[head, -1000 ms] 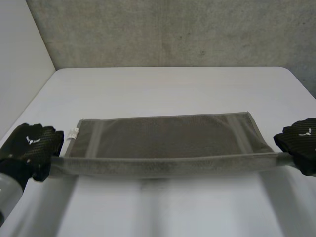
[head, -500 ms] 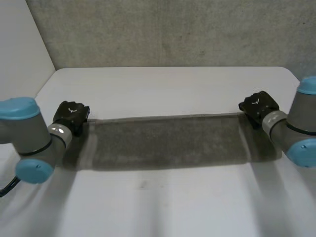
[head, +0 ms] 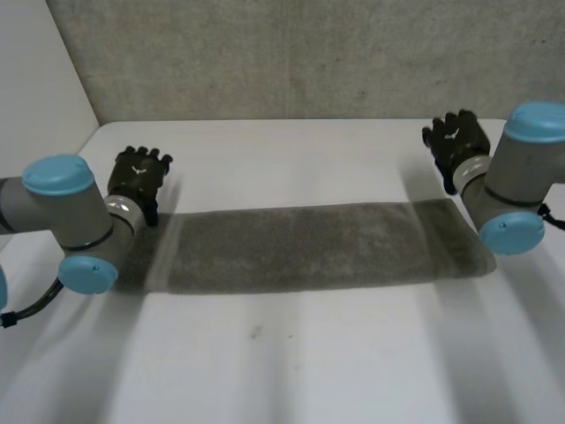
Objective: Fold the towel.
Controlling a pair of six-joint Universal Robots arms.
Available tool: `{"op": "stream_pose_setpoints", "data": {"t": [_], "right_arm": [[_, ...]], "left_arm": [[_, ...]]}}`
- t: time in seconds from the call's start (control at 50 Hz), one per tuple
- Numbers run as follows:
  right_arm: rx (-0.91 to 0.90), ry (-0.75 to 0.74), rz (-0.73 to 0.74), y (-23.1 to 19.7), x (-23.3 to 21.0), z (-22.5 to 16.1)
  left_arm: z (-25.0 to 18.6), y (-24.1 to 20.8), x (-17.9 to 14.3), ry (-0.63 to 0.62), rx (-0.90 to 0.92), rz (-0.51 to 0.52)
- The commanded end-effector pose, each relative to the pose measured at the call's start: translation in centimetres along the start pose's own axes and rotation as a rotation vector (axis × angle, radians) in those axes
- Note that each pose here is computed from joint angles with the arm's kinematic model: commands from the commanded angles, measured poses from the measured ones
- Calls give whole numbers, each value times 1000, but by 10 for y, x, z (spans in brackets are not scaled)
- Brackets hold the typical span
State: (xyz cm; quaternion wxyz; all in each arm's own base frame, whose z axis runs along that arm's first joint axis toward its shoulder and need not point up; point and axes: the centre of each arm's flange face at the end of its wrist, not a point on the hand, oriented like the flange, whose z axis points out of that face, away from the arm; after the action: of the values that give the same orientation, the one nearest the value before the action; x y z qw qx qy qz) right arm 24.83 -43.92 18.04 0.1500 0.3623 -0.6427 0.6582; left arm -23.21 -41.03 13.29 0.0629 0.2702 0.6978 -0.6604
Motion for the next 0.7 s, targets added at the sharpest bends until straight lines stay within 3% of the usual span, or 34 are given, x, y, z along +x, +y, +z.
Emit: {"op": "stream_pose_setpoints", "data": {"t": [0.02, 0.22, 0.32, 0.44, 0.7], "right_arm": [[33, 35, 150, -35, 35, -35], [-59, -39, 188, -42, 37, -112], [-215, -114, 201, -7, 22, -142], [-261, -145, 236, 28, 15, -145], [-171, -178, 286, 85, 1, -121]], "left_arm": [[-34, -41, -21, -37, 43, -54], [-99, -91, -42, -60, 138, -276], [-123, -90, -39, -43, 135, -425], [-128, -73, -30, -27, 93, -496], [-126, -43, -27, -56, 91, -501]]}}
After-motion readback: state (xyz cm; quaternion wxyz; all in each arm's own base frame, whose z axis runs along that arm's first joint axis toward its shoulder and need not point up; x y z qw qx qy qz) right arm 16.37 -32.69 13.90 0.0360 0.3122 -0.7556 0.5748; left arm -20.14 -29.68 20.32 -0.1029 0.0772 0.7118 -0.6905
